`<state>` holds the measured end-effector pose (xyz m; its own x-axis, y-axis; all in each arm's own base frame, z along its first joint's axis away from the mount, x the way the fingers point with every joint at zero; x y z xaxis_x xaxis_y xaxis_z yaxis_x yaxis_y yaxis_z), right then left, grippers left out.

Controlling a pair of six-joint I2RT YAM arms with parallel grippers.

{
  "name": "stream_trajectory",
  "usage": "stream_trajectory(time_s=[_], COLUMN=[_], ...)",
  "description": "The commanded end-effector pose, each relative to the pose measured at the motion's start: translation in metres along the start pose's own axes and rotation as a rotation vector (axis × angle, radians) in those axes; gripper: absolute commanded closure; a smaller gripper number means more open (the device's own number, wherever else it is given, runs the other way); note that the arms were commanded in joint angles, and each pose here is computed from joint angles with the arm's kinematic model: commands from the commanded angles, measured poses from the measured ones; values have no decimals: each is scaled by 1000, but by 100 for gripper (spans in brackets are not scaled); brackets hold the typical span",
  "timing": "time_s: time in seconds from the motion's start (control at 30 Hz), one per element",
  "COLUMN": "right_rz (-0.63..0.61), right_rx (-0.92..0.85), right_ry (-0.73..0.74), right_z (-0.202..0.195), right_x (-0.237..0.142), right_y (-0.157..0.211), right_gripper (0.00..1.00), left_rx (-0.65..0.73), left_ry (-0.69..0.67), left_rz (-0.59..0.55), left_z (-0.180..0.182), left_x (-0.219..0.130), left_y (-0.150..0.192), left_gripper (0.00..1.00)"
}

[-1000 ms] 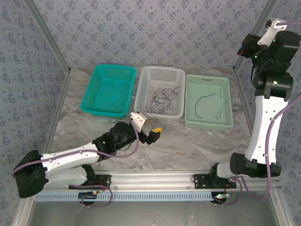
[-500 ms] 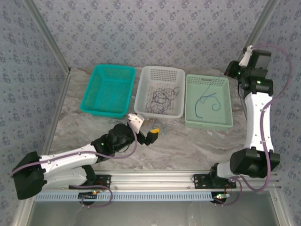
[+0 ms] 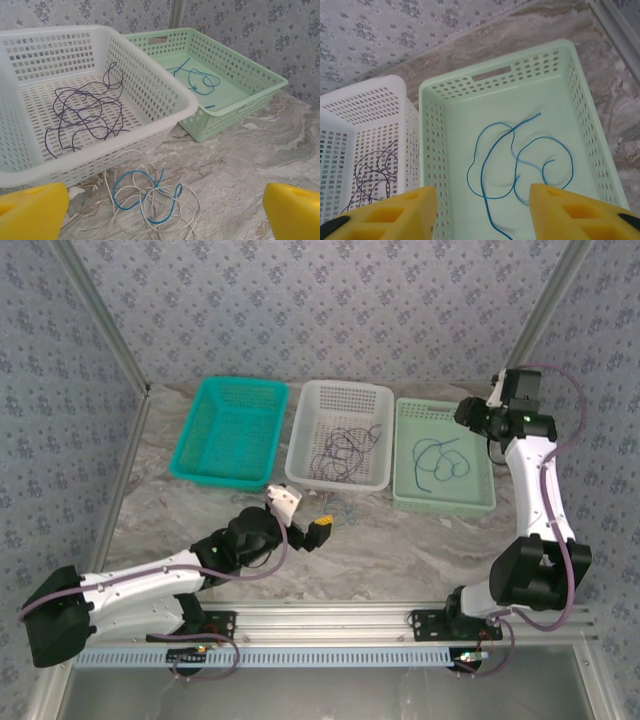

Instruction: Untangle the cables

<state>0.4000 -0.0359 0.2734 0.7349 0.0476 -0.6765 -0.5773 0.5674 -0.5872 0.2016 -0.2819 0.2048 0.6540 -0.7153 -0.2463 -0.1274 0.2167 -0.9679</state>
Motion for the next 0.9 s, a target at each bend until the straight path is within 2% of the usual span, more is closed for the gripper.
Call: stream_trajectory(time_s=[0.0,0.1,0.23,0.37,0.5,0.63,0.77,0.87], right_rz=[17,9,73,178,240,311,470,486], right_rx=[-15,-103,-261,-330,-376,-460,-463,-476], right_ry=[-34,-110,-180,-261,-348,-317,-330,-330], right_z=[12,41,74,86,96,87,87,88], right_x=[-7,-22,-33,-30,-30,-20,-3,6], right_y=[8,23,78,151,208,257,308,332], right_gripper=[39,27,23,30,33,36,40,41], left_rx=[-17,-35,-78,-135,-193,-244,-280,-284], left_ry=[-26,-75,-139,-198,-241,-269,-281,-264], left_rz=[-12,-1,16,76,95,90,119,149], left_z=[5,13,26,42,55,64,69,65], left_x=[-4,-6,-8,-8,-10,-13,-11,-7], left_y=[-2,2,8,23,33,38,46,50], left_gripper=[0,1,1,1,0,1,1,1])
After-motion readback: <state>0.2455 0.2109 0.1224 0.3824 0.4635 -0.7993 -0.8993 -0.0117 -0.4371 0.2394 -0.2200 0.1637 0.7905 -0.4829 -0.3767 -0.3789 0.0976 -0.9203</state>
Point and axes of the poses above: each hand's point on the last joint's axis, 136 mm out from that joint toward the fingers, its own x axis out along the fingers, its own z axis along the line the jaws close on, y = z × x, the point moved 1 cm from there along -x, back along the fingers, and after that the axes turned 13 degrees about x, right-handed, at the moved point
